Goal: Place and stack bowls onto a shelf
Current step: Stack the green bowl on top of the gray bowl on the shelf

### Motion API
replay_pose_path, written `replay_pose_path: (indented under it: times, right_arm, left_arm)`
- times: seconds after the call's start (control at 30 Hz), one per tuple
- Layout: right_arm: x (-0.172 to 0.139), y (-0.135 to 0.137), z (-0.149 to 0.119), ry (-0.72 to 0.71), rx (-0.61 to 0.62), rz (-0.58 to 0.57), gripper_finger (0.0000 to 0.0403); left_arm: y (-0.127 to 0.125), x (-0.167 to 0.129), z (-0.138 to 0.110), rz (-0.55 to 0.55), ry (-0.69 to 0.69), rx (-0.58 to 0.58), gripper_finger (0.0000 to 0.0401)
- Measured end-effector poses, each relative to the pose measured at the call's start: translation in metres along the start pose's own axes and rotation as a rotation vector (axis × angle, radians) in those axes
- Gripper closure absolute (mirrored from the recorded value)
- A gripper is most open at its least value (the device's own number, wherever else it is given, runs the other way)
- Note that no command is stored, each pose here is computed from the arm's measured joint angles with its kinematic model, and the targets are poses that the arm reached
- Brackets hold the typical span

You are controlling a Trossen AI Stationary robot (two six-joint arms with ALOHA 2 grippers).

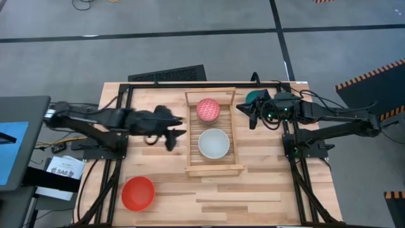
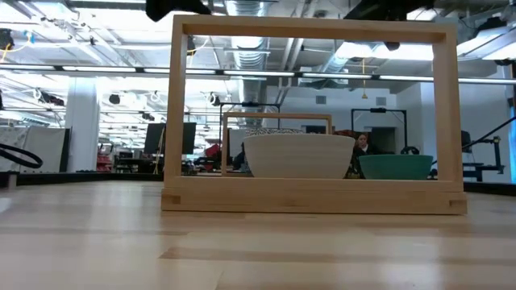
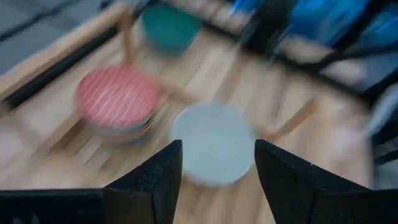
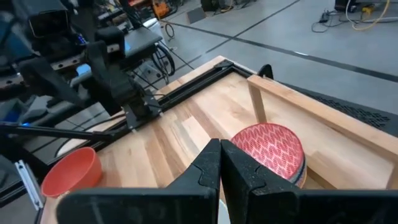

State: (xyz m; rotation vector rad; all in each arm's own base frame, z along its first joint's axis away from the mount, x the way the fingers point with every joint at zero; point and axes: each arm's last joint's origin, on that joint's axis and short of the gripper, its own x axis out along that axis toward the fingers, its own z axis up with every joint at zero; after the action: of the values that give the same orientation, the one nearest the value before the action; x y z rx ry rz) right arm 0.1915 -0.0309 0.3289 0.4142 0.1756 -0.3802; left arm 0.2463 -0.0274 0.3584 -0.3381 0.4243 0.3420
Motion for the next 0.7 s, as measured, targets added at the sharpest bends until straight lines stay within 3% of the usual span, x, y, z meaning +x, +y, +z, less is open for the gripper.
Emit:
replay_pose_path:
  times: [0.1,0.2,0.4,0.7]
  right_arm:
    - [0.000,0.002,0.001,-0.014,0.002,0.013,0.0369]
    - [0.000,0.002,0.003,-0.029,0.005,0.019,0.0369]
    - [0.000,0.003,0.005,-0.051,0.010,0.030,0.0369]
    - [-0.001,0.004,0.007,-0.067,0.014,0.043,0.0369]
  left_arm:
    - [0.012,-0.016,-0.017,-0.123,-0.191,-0.045,0.0216]
    - [0.026,-0.025,-0.034,-0.149,-0.297,-0.067,0.0216]
    - [0.042,-0.033,-0.052,-0.077,-0.329,-0.088,0.0216]
    - [0.043,-0.031,-0.053,-0.052,-0.338,-0.101,0.0216]
